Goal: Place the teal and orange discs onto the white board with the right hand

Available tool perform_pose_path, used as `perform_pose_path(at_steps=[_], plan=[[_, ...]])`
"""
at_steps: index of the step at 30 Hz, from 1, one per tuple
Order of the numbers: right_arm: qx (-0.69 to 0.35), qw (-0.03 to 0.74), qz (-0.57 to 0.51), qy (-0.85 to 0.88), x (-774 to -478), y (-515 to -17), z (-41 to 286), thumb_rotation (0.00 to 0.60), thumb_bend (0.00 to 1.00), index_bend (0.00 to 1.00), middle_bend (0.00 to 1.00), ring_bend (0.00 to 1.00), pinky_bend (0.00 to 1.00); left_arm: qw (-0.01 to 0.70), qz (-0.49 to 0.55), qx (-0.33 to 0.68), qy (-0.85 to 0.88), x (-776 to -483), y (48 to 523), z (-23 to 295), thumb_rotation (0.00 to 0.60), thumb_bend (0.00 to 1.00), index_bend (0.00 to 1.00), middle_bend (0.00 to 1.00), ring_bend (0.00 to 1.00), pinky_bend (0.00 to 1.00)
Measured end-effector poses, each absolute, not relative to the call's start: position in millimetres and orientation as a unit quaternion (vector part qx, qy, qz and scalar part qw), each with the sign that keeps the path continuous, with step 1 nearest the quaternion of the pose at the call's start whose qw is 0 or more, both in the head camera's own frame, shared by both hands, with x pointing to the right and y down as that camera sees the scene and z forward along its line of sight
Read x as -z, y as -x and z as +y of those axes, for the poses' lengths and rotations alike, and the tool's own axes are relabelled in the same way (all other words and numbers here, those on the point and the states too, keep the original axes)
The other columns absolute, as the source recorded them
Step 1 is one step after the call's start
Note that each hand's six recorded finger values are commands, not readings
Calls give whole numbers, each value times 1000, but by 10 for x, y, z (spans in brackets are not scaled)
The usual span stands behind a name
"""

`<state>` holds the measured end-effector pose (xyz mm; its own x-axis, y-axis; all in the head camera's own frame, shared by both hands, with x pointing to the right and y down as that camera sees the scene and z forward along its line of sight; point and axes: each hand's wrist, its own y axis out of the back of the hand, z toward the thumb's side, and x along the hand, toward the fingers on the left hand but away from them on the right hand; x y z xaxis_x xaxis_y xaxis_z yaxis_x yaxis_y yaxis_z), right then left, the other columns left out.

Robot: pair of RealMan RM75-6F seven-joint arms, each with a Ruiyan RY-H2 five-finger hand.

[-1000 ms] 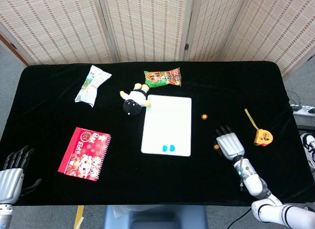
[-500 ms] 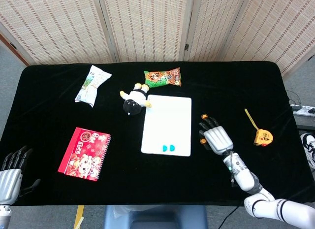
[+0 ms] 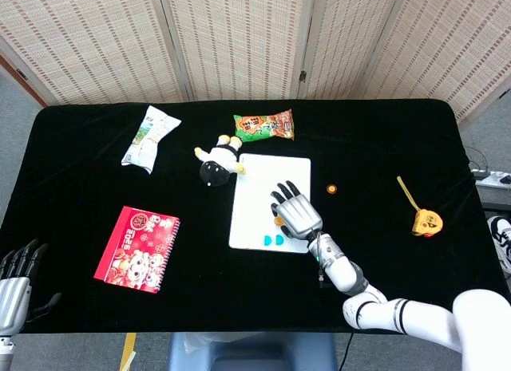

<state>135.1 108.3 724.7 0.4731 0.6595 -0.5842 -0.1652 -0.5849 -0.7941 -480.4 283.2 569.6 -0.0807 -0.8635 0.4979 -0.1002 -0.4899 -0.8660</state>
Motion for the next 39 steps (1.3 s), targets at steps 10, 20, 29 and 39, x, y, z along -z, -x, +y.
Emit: perform_pose_path(at_steps=[10,20,29,39], plan=[[-506,433,-165,727,-7356,-1130,866,600,316,466,142,0,0,310,397,619,603,-5699,4800,2829,600,269,0,0,62,0],[-517,430,-166,721,-7441,-976,762,600,316,440,135,0,0,304,396,626,600,-5714,4838,2854,600,269,0,0,63,0],[-524,425,-167,719,-7483,-985,722,600,316,68,96,0,0,300,395,628,599,-5735,4862,2877,600,269,0,0,62,0],[-555,417,-218,686,-7354,-1600,441,600,316,182,97,12,0,303,394,621,606,-5749,4817,2846,600,269,0,0,63,0]])
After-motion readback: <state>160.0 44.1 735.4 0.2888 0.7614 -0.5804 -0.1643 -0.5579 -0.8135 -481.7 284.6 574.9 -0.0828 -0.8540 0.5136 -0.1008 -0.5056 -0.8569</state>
